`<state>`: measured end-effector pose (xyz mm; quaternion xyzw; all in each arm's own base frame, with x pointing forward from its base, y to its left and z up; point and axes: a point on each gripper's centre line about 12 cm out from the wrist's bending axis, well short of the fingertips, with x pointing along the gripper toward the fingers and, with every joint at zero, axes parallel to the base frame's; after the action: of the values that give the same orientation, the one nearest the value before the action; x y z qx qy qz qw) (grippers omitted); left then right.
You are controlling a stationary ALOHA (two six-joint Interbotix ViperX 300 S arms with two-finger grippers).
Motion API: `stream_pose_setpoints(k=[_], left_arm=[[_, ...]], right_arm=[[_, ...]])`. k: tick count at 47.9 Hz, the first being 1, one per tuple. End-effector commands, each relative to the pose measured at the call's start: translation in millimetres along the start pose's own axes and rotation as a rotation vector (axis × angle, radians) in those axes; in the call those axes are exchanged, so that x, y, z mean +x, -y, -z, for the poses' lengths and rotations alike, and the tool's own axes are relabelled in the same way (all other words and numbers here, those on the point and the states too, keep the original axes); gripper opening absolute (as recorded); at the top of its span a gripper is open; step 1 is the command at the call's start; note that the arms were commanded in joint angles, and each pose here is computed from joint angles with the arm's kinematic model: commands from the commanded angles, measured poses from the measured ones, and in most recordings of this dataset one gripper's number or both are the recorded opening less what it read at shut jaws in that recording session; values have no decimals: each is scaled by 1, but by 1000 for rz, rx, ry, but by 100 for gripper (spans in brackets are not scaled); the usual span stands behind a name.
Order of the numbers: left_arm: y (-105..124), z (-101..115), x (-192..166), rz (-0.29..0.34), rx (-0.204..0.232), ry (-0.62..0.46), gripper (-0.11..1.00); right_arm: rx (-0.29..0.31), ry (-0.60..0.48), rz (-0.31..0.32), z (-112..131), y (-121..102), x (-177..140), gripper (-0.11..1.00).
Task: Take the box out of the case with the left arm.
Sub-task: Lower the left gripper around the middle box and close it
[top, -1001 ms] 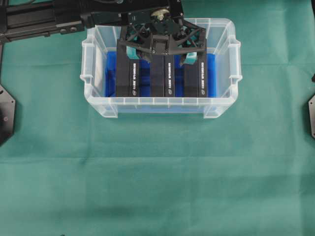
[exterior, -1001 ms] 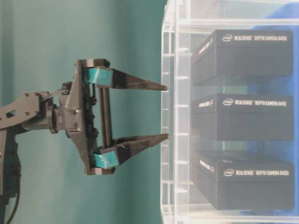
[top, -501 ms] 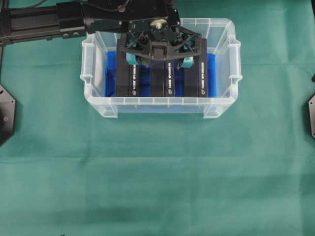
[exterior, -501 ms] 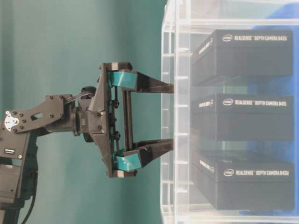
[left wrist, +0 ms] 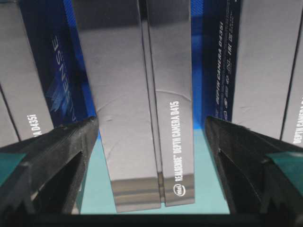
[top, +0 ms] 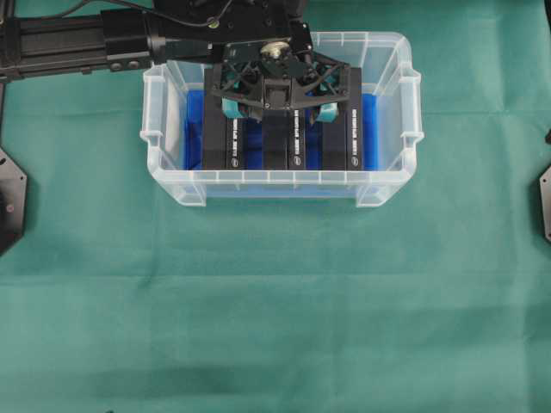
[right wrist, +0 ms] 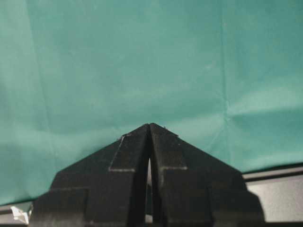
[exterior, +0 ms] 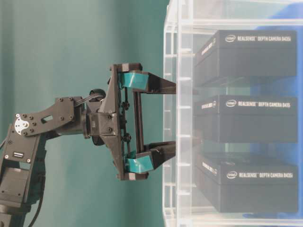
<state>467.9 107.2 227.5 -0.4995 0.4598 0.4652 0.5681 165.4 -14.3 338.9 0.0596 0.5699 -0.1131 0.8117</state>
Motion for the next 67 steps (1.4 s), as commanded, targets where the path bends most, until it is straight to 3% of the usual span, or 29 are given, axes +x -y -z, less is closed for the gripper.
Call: stream_pose_setpoints(k=[1, 22, 54, 59, 65, 67], left_arm=[[0, 0, -11, 27, 0, 12, 97], [-5, 2, 9, 35, -23, 13, 97], [0, 8, 33, 35, -19, 3, 95], [2, 8, 31, 41, -23, 3, 87], [7, 6, 29, 62, -27, 8, 61], [9, 6, 29, 69, -27, 10, 60]], right_arm=[[1, 18, -2, -4, 0, -5, 0], [0, 18, -2, -4, 0, -5, 0], [1, 21, -3, -4, 0, -5, 0], [1, 20, -2, -4, 0, -5, 0], [1, 18, -2, -4, 0, -5, 0], [3, 18, -2, -4, 0, -5, 0]])
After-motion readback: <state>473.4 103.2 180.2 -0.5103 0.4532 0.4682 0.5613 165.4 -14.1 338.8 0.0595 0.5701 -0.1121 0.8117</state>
